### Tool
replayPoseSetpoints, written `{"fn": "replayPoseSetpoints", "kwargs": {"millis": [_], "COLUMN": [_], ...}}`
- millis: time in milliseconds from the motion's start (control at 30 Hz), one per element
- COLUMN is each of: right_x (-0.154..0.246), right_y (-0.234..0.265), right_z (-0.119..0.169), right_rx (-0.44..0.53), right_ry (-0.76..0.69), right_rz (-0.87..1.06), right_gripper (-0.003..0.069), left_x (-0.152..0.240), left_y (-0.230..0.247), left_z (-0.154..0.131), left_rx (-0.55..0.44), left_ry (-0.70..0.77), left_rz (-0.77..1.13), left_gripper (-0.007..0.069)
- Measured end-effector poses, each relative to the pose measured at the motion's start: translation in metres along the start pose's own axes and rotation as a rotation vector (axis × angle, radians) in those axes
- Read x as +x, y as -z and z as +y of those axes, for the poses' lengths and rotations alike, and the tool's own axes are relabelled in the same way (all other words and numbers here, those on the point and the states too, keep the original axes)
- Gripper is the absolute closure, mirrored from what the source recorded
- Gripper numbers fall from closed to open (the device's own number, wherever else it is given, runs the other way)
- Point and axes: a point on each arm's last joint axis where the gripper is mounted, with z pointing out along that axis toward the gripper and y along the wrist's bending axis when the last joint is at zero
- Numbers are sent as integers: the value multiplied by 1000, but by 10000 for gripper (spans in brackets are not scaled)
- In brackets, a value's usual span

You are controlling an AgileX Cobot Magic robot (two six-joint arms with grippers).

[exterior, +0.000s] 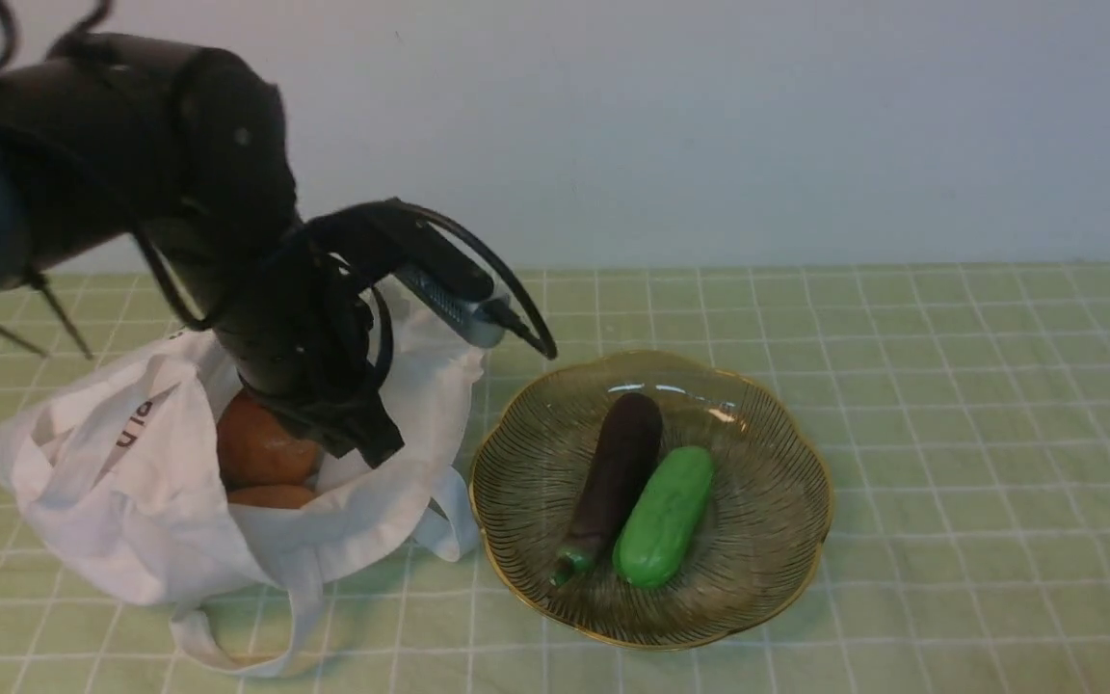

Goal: Take vegetables from bag on green coffee tablecloth place on plate.
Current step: 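Reach into the cloth bag and grasp the potato inside with the left gripper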

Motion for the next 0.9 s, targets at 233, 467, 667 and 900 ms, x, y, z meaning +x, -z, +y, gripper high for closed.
{"fn": "replayPoseSetpoints", "kwargs": {"millis": [233,467,667,900], "right_x": [0,0,0,0], "right_y": [0,0,0,0], "right_z": [0,0,0,0], "right_rx": [0,0,0,0], "right_ry": [0,0,0,0], "right_rz": [0,0,0,0], "right_gripper": [673,673,673,673], "left_x": [-7,-8,-10,-12], "left_y": [-35,-50,-56,-75], "left_z": [23,40,41,44], "left_rx": [-166,-241,-228,-247], "left_ry": [5,80,99,67], "left_rz": [134,118,100,125], "left_gripper": [626,473,171,-48]}}
